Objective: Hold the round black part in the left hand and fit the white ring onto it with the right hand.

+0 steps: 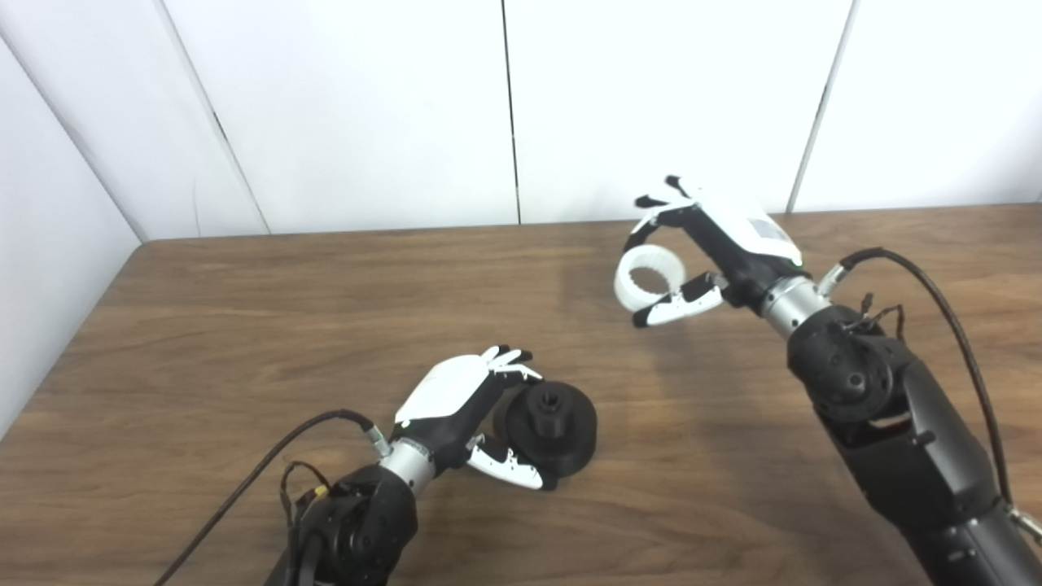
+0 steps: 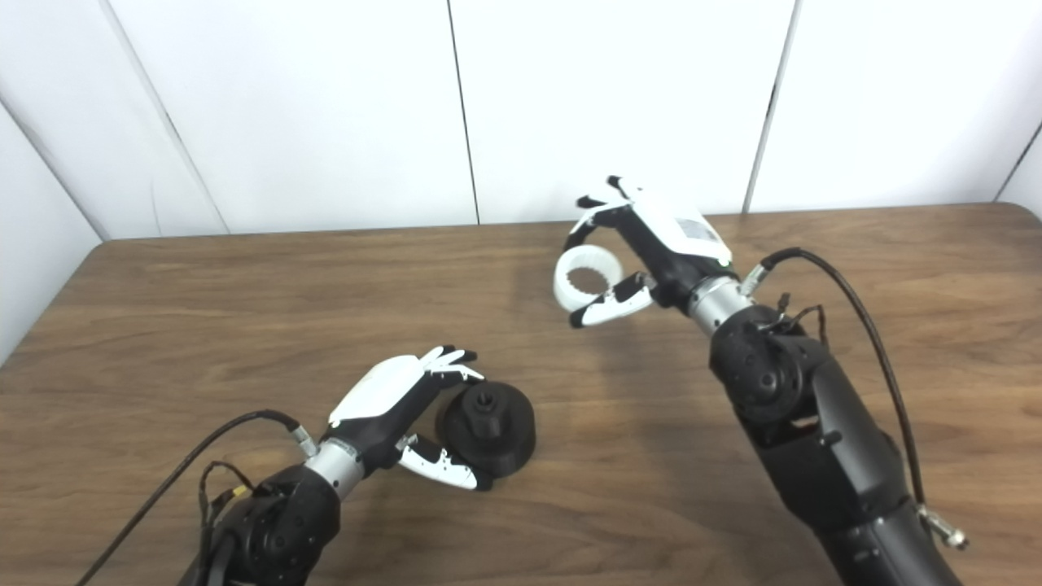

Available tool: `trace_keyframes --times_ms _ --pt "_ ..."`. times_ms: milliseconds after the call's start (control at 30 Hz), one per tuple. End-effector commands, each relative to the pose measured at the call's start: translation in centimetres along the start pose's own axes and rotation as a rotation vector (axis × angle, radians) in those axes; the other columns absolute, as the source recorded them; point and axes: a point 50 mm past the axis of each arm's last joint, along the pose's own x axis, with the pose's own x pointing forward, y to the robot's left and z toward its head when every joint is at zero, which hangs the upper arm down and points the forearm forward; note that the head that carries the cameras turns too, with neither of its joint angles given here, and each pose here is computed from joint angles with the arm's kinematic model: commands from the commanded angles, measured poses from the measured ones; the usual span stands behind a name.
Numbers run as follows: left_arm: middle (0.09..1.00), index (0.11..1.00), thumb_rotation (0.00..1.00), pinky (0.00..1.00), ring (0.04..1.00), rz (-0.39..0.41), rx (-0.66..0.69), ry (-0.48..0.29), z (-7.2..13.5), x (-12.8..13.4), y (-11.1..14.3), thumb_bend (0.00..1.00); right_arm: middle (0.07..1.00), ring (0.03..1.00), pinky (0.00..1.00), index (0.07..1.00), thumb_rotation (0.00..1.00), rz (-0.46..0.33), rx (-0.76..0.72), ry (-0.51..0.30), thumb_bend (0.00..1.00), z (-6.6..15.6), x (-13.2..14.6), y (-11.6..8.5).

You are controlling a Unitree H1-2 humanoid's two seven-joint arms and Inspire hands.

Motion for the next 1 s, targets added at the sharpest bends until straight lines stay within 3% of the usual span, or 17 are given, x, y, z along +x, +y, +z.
trace_keyframes --times_ms 0,300,600,967 --pt "0.956 0.709 0.27 0.94 1.0 0.042 0.021 -0.024 0.7 0.7 1.3 0.91 0.872 1.0 1.0 0.491 0.16 -0.042 -0.027 -0.06 0.52 2.2 0.3 -1.5" --pt "0.955 0.707 0.26 0.94 1.0 0.047 0.023 -0.028 0.7 0.7 1.3 0.91 0.872 1.0 1.0 0.492 0.16 0.028 -0.026 -0.143 0.52 5.4 -0.8 0.0" --pt "0.954 0.709 0.26 0.94 1.0 0.048 0.02 -0.024 0.6 0.6 1.4 0.91 0.865 1.0 1.0 0.491 0.16 0.07 -0.019 -0.2 0.52 6.7 -1.5 1.6" --pt "0.951 0.719 0.27 0.93 1.0 0.052 0.027 -0.03 0.7 0.6 1.5 0.92 0.873 1.0 1.0 0.491 0.16 0.134 0.004 -0.202 0.52 7.2 -1.7 3.2"
